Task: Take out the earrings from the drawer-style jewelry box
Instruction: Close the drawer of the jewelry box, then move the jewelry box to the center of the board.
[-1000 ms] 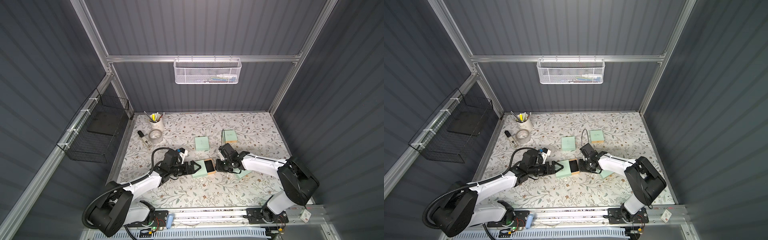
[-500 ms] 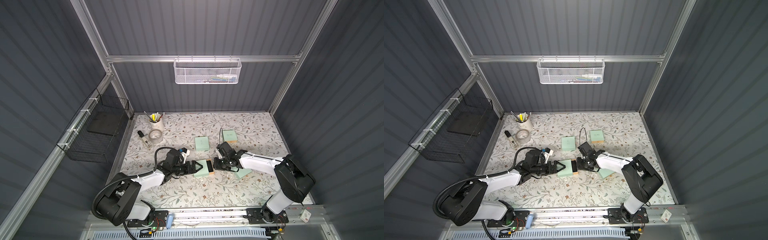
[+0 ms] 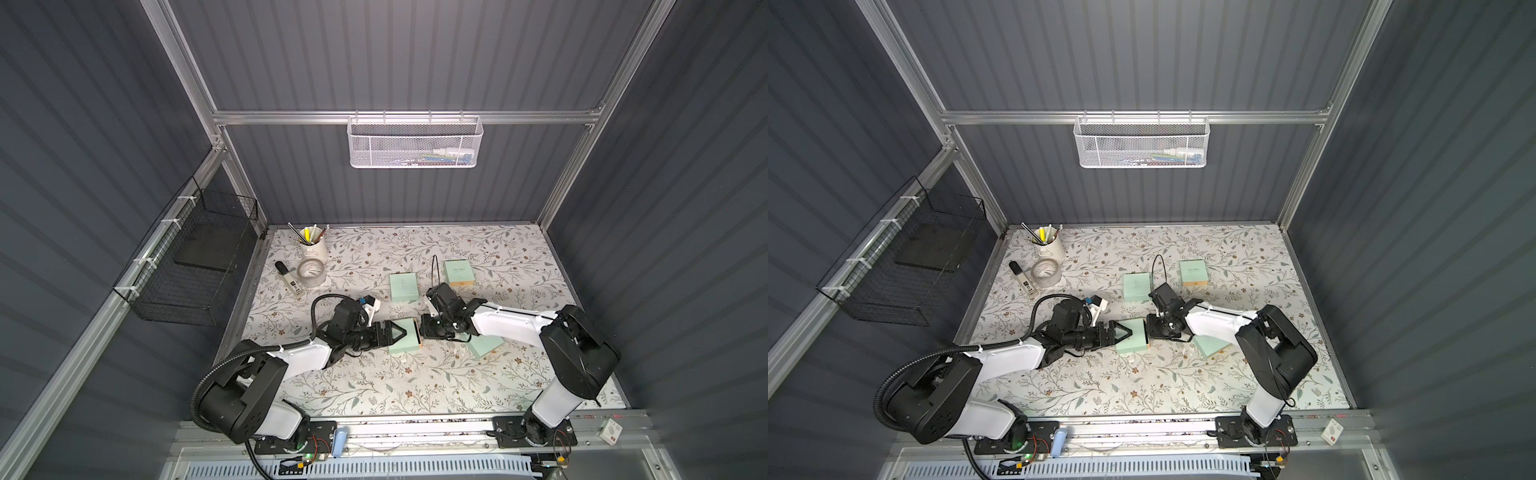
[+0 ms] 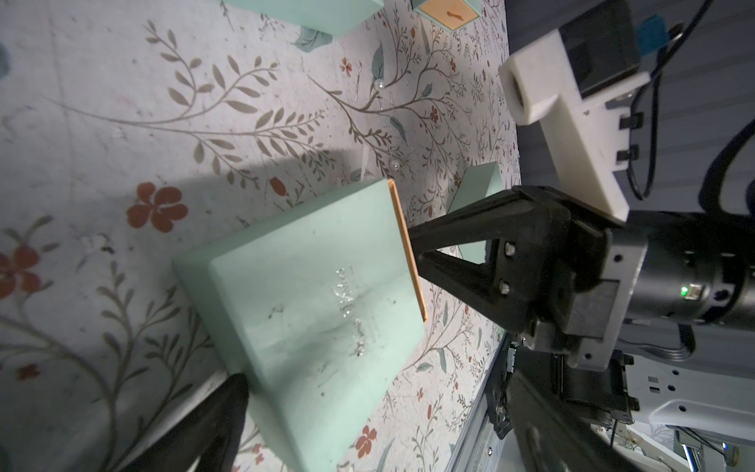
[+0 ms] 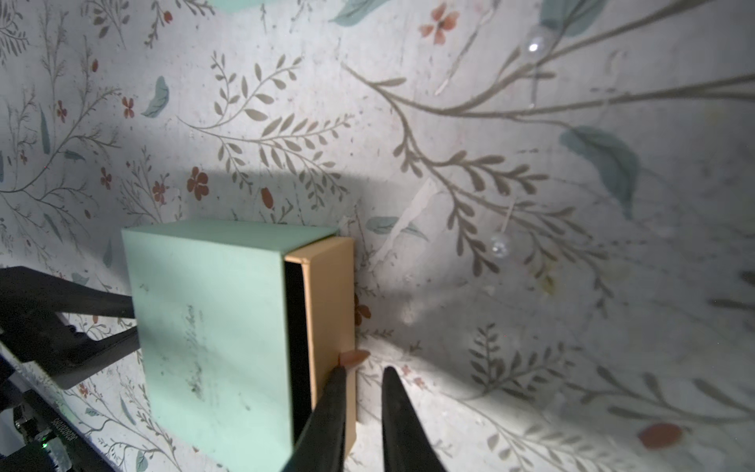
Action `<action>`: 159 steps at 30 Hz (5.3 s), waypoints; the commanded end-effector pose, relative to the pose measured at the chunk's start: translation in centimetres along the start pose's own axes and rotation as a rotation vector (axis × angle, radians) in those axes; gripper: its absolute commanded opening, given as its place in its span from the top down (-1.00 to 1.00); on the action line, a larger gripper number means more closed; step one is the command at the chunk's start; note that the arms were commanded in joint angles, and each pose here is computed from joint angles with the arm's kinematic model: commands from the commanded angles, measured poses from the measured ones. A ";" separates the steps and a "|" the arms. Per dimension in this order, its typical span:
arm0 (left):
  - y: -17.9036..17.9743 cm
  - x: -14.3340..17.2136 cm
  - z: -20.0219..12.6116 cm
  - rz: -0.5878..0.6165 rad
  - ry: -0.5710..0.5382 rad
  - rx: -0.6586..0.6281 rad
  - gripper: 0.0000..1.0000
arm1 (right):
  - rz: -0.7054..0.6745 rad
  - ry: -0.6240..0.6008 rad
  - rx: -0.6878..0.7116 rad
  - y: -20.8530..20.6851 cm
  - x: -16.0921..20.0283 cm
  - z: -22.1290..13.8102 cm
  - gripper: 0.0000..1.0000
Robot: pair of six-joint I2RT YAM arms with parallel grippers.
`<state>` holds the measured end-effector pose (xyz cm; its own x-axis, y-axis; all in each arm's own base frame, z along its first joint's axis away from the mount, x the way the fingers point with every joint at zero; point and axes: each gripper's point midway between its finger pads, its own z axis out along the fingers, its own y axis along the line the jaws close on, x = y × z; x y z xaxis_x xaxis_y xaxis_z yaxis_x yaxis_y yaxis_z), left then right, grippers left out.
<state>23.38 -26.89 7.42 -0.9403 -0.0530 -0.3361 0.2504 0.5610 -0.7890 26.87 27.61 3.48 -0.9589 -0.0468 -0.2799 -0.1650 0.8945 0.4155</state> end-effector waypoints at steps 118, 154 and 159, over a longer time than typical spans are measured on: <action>0.2 -5.2 2.5 -0.010 -0.111 -0.075 -0.99 | 0.140 -0.053 -0.168 -0.7 -5.3 -0.9 0.12; -7.5 -1.9 -0.2 0.201 -0.010 0.106 -1.00 | 0.468 -0.249 0.092 -17.3 -3.1 -10.1 -0.98; -7.0 -1.7 -0.2 0.194 -0.012 0.089 -0.99 | 0.402 -0.217 0.033 -15.0 -2.8 -9.4 -0.98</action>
<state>23.58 -30.61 14.22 -0.8652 0.0315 -0.5005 0.4500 0.4893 -0.7471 29.54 8.42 4.95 -0.8531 0.4547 -0.2559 0.3048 0.8323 0.4629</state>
